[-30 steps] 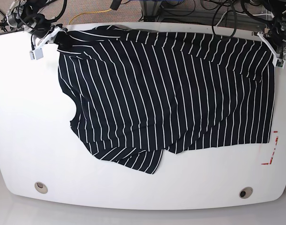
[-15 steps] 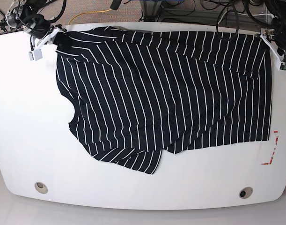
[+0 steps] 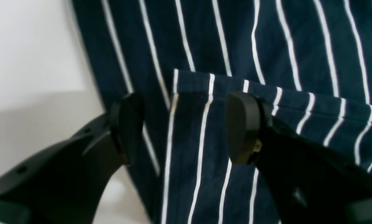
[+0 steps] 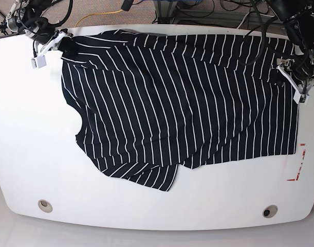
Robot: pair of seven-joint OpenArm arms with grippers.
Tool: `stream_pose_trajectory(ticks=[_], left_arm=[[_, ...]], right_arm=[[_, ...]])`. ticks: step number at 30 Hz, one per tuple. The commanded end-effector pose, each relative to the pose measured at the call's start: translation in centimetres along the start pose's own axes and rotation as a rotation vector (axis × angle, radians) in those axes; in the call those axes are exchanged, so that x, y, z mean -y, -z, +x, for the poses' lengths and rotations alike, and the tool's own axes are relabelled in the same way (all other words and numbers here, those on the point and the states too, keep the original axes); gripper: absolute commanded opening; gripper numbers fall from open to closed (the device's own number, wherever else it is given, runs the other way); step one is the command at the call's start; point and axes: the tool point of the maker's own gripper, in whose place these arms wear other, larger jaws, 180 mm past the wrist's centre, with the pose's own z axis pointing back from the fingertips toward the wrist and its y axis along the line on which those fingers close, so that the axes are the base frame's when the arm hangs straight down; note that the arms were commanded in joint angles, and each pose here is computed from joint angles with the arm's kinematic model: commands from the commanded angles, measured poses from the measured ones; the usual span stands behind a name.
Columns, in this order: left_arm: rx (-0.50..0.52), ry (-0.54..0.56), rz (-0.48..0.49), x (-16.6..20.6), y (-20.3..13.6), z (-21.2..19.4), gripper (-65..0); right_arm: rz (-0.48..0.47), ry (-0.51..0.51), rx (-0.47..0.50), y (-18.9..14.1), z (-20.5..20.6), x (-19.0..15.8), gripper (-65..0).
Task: Fold the T-shirt properly
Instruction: 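Regrasp the shirt edge with the left gripper beside its previous spot, then pull the shirt edge taut with the left gripper, right gripper holding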
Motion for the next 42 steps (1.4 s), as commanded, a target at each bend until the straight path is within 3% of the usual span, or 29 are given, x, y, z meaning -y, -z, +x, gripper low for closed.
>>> stream_pose_trajectory(ticks=[1,10,15,21,26,32,36,42], left_arm=[[0.019,0.02,-0.008,-0.1,0.2,1.4,-26.5],[0.04,0.045,-0.032,0.9,0.7,1.9,-26.9],[-0.034,0.039,-0.005,0.1,1.6,0.1,-44.0],[-0.058,0.041,0.015,-0.4,1.7,-0.5,-47.2],[-0.01,0.071,0.045,-0.6,0.5,1.1,-63.1],[0.056,0.126,0.131,-0.2,-3.0,2.7,-63.1],[0.032,0.179,0.179,0.0,-5.0,2.3,-62.9],[-0.003,0.193,0.18,0.2,-5.3,0.8,-62.6]], right_arm=[[-0.002,-0.028,0.03,-0.5,1.1,-0.1,-65.0],[-0.001,-0.023,0.028,-0.5,1.0,-0.1,-65.0],[0.0,-0.019,0.026,-0.5,0.9,0.0,-65.0],[0.0,-0.019,0.027,-0.4,0.9,0.0,-65.0],[0.001,-0.024,0.034,-0.3,1.3,-0.1,-65.0],[0.002,-0.025,0.037,-0.3,1.4,-0.1,-65.0],[0.001,-0.025,0.036,-0.3,1.4,-0.1,-65.0],[0.001,-0.025,0.036,-0.3,1.4,-0.1,-65.0]])
